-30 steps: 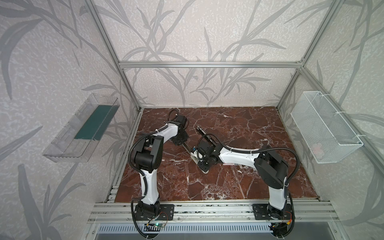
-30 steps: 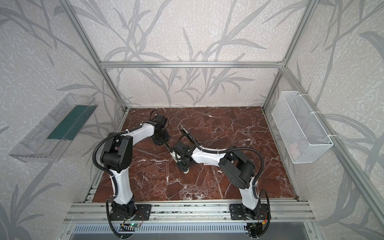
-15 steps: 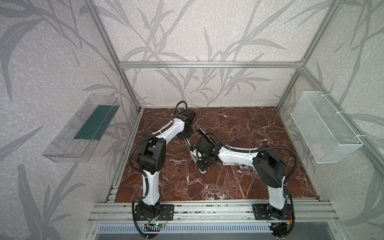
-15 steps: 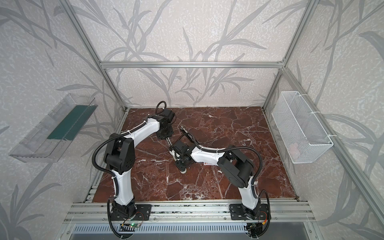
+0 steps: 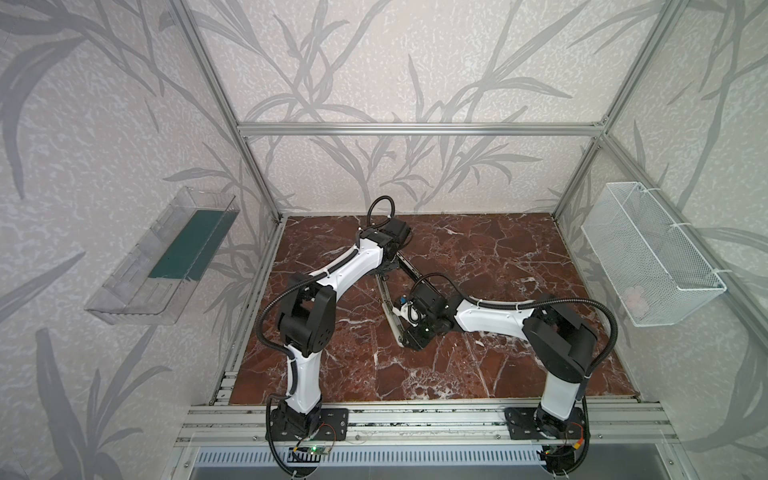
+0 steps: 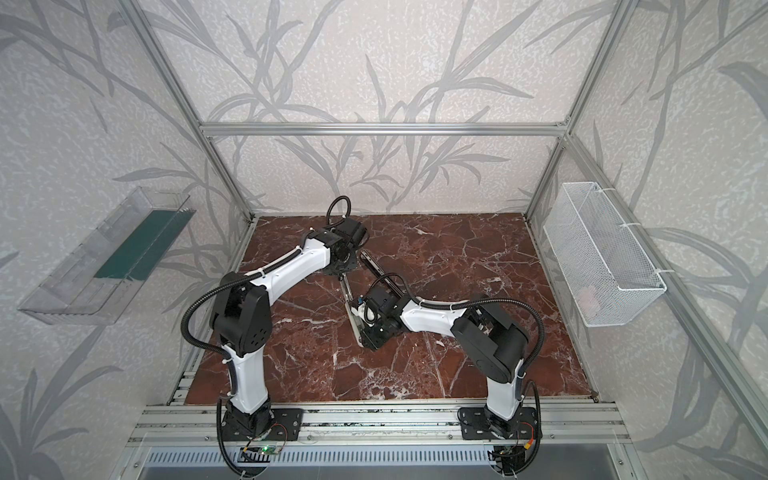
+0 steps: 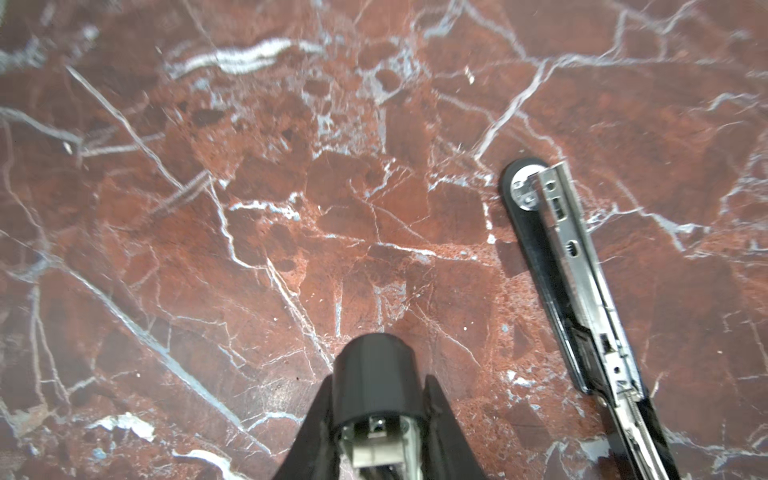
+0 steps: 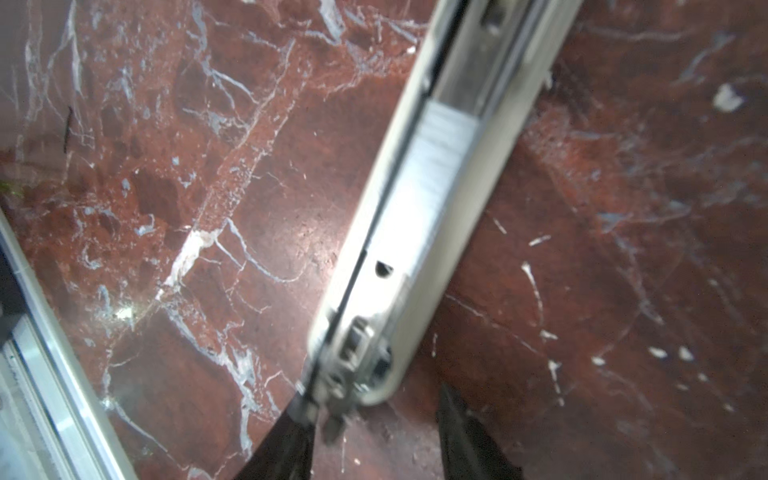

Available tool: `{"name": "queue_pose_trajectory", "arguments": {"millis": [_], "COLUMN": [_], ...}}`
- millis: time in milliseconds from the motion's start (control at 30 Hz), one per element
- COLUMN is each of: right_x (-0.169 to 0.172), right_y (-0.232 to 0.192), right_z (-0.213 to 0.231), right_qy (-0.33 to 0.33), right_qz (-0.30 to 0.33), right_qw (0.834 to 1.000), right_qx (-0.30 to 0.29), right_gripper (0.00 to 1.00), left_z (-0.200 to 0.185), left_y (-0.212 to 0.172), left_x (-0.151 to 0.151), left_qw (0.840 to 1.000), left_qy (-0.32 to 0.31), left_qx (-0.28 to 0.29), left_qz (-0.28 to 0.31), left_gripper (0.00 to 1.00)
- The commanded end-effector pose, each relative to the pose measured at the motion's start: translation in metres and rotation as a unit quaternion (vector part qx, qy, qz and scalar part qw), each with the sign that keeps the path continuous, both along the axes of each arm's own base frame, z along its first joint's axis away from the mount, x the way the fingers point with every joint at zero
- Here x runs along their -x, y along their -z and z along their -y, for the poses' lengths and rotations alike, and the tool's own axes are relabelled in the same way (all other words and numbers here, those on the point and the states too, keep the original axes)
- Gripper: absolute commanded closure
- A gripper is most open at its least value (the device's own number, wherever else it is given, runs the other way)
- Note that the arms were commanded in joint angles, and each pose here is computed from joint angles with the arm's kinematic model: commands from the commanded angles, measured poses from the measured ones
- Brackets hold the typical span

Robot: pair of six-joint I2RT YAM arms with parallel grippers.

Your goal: Load the staples into the stapler

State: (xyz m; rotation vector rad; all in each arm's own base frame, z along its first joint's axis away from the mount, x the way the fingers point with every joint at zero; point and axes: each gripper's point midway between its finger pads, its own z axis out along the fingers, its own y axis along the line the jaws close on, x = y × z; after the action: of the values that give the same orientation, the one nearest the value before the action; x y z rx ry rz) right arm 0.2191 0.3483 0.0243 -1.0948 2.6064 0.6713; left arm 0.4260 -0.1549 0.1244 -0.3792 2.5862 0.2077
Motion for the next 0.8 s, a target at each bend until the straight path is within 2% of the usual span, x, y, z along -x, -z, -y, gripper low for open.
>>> {"name": "queue_pose_trajectory", "arguments": {"millis": [0, 133, 200, 367, 533, 600, 767], "right_x": [0.005, -0.001, -0.001, -0.007, -0.022, -0.033, -0.069], "right_y": [-0.002, 0.005, 0.008, 0.009, 0.001, -0.006, -0.041], "right_z": [0.002, -0.004, -0.008, -0.01, -0.008, -0.005, 0.002], "right_qy": [-0.006, -0.001, -0.004, 0.01, 0.042, 0.058, 0.079], "right_qz": [-0.006, -0.007, -0.012, -0.002, -0.004, -0.011, 0.016], "right_qw": [1.0, 1.0, 1.0, 1.0, 0.998, 0.995, 0.984], "right_qx": [-0.013, -0.015, -0.019, -0.024, -0.055, -0.077, -0.159], "right_gripper": [0.52, 0.65, 0.66, 0.66, 0.62, 0.59, 0.55], "left_z": [-0.015, -0.008, -0.006, -0.01, -0.004, -0.001, 0.016], "left_y": [-0.031, -0.043, -0.045, -0.041, -0.044, -0.044, -0.057], "left_x": [0.005, 0.009, 0.011, 0.019, 0.024, 0.025, 0.025], "left_qw": [0.998, 0.995, 0.994, 0.993, 0.992, 0.99, 0.98], "left_qy": [0.011, 0.021, 0.021, 0.012, 0.031, 0.048, 0.107], "left_qx": [-0.057, -0.089, -0.092, -0.095, -0.053, -0.039, 0.006], "left_qz": [0.024, 0.049, 0.056, 0.076, 0.113, 0.127, 0.167], "left_gripper": [1.0, 1.0, 1.0, 1.0, 1.0, 1.0, 1.0]}}
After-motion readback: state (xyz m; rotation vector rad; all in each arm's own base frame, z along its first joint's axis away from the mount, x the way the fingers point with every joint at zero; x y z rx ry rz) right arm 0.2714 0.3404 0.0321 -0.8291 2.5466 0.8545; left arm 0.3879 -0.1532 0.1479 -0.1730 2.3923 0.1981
